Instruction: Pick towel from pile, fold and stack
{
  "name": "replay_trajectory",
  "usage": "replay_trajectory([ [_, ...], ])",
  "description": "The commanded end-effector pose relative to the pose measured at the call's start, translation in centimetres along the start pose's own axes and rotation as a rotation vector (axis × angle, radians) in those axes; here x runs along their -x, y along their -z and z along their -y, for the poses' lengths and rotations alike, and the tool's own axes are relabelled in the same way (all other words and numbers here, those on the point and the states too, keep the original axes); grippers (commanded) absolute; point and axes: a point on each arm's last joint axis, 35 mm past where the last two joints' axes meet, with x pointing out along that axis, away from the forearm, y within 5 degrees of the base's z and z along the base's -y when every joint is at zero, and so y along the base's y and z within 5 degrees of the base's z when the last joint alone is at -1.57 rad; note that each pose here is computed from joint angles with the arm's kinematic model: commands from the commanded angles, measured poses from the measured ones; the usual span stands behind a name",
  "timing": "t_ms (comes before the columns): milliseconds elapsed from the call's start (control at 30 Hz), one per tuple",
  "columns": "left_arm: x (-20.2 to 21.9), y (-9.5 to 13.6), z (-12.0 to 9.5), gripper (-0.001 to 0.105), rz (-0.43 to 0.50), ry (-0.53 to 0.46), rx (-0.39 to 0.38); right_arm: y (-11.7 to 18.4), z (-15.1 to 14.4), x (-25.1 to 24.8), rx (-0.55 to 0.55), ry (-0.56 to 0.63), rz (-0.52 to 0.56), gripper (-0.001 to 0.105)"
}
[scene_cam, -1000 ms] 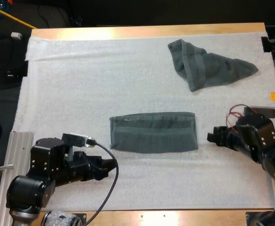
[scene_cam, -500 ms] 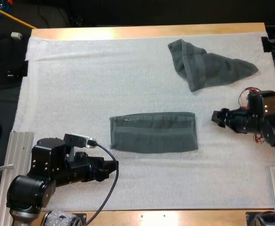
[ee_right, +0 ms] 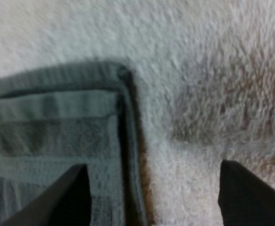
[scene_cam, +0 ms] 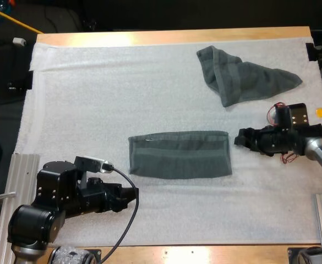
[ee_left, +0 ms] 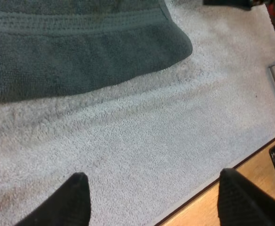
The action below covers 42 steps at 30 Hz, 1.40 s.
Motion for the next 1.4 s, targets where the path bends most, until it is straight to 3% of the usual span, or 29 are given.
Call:
replay_trajectory([
  [0, 0.1, 0.0, 0.2, 0.056, -0.002, 0.009, 0.004, -0.3, -0.3, -0.3, 0.021, -0.031, -0.001, 0.058],
  [467, 0.1, 0.1, 0.2, 0.056, -0.007, 0.007, 0.007, 1.2, -4.3, -5.5, 0.082, -0.099, -0.110, 0.058],
  [700, 0.1, 0.4, 0.0, 0.056, -0.027, -0.002, 0.022, 1.3, -5.1, -5.8, 0.033, -0.099, -0.107, 0.057],
  [800, 0.1, 0.4, 0.0, 0.056, -0.029, -0.002, 0.013, 1.4, -5.1, -5.8, 0.018, -0.085, -0.113, 0.044],
  [967, 0.1, 0.4, 0.0, 0.056, -0.029, -0.002, -0.003, 1.8, -5.2, -5.0, 0.015, -0.046, -0.138, 0.000],
  [1100, 0.1, 0.4, 0.0, 0.056, -0.029, -0.002, -0.005, 2.1, -5.3, -3.7, 0.064, 0.037, -0.139, 0.000],
  [1367, 0.1, 0.4, 0.0, 0.056, -0.029, -0.002, -0.005, 3.6, -5.3, 0.7, 0.256, 0.375, -0.194, 0.000],
])
